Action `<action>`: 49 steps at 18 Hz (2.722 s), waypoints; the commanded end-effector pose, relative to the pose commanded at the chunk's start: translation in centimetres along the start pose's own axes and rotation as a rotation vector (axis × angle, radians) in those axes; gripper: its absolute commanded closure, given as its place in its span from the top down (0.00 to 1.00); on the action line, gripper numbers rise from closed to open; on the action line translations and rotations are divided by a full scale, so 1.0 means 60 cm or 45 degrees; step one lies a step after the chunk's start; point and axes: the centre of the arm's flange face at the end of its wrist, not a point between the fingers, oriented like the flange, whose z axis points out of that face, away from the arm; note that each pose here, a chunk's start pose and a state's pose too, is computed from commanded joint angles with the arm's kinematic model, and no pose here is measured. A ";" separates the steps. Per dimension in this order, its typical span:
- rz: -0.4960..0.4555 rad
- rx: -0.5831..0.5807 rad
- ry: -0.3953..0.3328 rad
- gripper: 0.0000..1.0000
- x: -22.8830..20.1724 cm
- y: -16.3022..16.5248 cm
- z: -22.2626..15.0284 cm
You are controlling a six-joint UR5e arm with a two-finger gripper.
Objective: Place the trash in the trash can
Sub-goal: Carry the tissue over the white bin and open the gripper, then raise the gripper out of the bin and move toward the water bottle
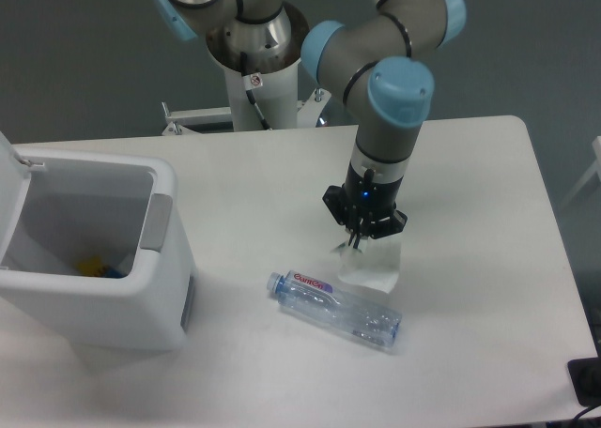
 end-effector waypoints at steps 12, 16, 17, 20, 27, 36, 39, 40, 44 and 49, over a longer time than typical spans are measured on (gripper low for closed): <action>-0.023 0.376 0.049 0.00 0.196 -0.143 -0.219; 0.086 0.385 0.102 0.00 0.290 -0.172 -0.216; 0.109 0.387 0.113 0.00 0.307 -0.177 -0.215; 0.197 0.403 0.147 0.01 0.371 -0.197 -0.220; 0.299 0.397 0.204 0.37 0.444 -0.211 -0.204; 0.317 0.410 0.194 0.99 0.449 -0.210 -0.202; 0.265 0.402 0.180 1.00 0.427 -0.208 -0.200; 0.230 0.402 0.167 1.00 0.410 -0.205 -0.203; 0.053 0.407 0.091 1.00 0.300 -0.182 -0.218; -0.194 0.386 0.028 1.00 0.160 -0.139 -0.210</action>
